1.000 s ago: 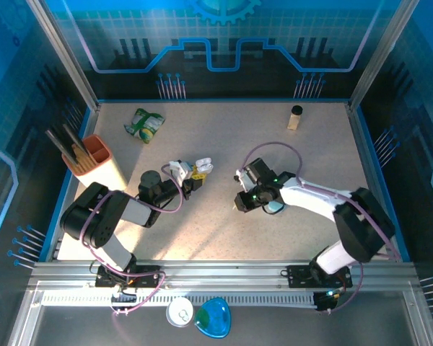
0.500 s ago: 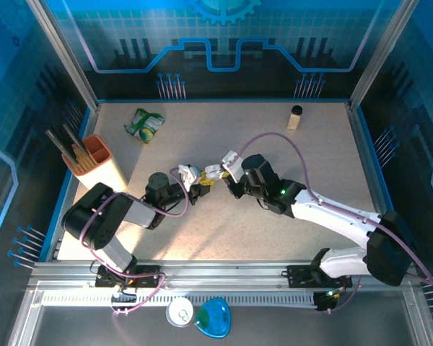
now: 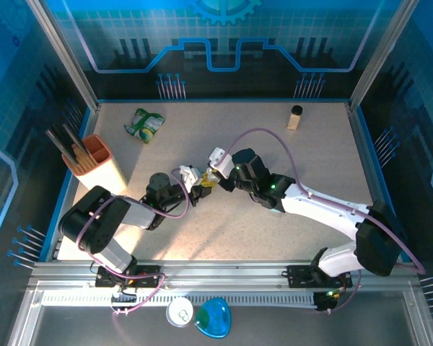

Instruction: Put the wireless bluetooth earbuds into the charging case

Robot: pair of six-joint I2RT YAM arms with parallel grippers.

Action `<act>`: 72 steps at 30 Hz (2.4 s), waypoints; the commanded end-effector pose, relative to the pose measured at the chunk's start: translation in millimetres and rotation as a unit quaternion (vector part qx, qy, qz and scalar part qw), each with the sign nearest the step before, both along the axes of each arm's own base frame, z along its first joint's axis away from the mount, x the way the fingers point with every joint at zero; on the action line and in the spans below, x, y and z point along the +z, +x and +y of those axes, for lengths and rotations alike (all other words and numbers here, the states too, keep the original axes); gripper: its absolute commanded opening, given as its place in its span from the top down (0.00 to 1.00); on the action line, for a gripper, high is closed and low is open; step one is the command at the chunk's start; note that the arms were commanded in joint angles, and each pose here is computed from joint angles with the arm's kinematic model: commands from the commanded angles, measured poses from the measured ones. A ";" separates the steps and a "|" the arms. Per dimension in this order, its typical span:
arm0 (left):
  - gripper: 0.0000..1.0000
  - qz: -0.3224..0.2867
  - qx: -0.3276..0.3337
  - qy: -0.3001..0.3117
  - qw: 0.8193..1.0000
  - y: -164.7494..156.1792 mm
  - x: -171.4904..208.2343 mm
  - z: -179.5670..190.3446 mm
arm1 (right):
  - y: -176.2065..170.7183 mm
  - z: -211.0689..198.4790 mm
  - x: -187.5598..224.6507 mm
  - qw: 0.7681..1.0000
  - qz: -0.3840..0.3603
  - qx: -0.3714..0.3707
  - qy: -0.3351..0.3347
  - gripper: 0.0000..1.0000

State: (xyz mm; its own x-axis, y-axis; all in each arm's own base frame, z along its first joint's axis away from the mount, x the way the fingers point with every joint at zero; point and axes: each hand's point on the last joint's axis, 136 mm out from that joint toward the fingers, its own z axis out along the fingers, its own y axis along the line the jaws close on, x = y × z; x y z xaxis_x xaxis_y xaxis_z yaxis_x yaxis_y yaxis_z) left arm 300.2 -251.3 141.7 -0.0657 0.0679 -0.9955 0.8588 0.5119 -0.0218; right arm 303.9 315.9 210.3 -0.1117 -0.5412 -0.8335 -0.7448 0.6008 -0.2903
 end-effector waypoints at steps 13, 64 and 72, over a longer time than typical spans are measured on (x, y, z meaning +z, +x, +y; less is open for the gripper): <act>1.00 -0.004 -0.003 -0.025 1.000 2.7 18.4 -4.1 | -4.4 8.5 -12.4 1.000 0.004 0.017 -0.006 0.87; 1.00 -0.006 0.002 -0.030 1.000 4.8 23.8 -3.4 | -12.0 -24.5 22.8 0.982 0.084 -0.007 0.171 0.25; 1.00 -0.016 -0.012 -0.037 0.999 -0.6 29.1 -4.7 | -5.4 -35.2 2.7 0.975 0.132 -0.026 0.177 0.16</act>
